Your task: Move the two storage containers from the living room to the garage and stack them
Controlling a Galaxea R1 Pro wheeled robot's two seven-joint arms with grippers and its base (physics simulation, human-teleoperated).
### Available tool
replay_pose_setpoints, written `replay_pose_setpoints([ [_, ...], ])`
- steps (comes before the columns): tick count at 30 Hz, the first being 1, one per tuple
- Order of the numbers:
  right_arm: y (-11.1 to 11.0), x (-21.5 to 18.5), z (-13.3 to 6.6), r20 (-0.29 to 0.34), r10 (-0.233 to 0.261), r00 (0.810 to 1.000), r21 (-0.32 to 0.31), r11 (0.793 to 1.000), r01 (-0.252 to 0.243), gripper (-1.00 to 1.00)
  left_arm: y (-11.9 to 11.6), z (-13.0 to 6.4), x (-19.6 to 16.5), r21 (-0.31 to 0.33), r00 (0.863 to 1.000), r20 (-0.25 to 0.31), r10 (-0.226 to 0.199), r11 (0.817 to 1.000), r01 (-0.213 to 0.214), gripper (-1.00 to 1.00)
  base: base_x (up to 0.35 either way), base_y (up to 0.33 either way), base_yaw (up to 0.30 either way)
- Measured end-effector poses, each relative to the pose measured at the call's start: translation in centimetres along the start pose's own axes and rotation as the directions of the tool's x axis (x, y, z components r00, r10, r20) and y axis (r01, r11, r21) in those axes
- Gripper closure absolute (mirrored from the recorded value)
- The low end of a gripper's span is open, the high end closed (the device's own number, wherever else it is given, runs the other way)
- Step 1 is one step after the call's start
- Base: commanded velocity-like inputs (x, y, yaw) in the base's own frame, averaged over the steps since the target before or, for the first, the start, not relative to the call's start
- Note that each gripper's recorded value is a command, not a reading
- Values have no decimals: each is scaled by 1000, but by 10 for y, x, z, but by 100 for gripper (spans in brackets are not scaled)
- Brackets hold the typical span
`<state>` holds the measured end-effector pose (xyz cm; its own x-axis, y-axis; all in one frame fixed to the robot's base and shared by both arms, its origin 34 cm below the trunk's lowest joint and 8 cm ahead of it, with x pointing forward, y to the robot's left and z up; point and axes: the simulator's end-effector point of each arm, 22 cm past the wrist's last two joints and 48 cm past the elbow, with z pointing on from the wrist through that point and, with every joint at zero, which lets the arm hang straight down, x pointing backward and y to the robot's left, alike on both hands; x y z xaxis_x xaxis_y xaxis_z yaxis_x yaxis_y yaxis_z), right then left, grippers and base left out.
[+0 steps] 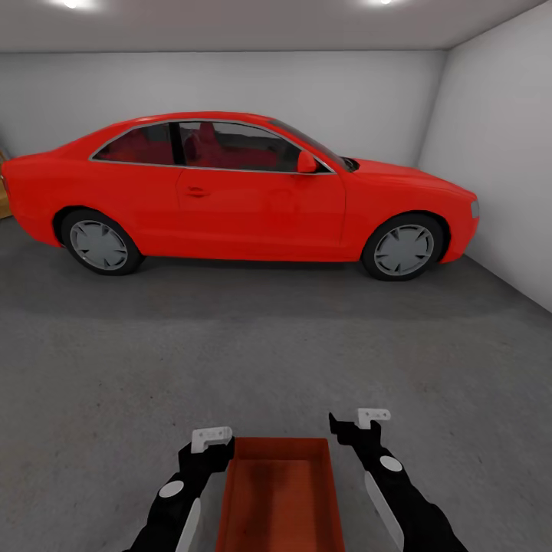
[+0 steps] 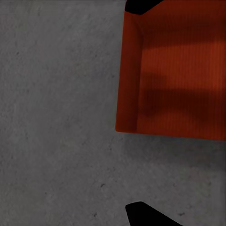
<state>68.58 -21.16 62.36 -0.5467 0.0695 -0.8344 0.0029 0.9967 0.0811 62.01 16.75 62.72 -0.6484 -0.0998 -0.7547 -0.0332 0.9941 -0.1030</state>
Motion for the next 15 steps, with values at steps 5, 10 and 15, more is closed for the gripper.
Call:
replay_pose_setpoints([
  [5, 1, -7, -4, -2, 0, 1000, 0, 1000, 0, -100, -2, -5, -7, 3, 1000, -2, 1, 1000, -1, -100, 0, 0, 0],
  [10, 2, -15, -9, -4, 0, 1000, 0, 1000, 0, -100, -3, -11, -14, 3, 1000, -2, 2, 1000, -2, -100, 0, 0, 0],
  [15, 2, -23, -13, -4, -1, 1000, 0, 1000, 1, -100, -4, -16, -21, 3, 1000, -2, 3, 1000, -3, -100, 0, 0, 0],
])
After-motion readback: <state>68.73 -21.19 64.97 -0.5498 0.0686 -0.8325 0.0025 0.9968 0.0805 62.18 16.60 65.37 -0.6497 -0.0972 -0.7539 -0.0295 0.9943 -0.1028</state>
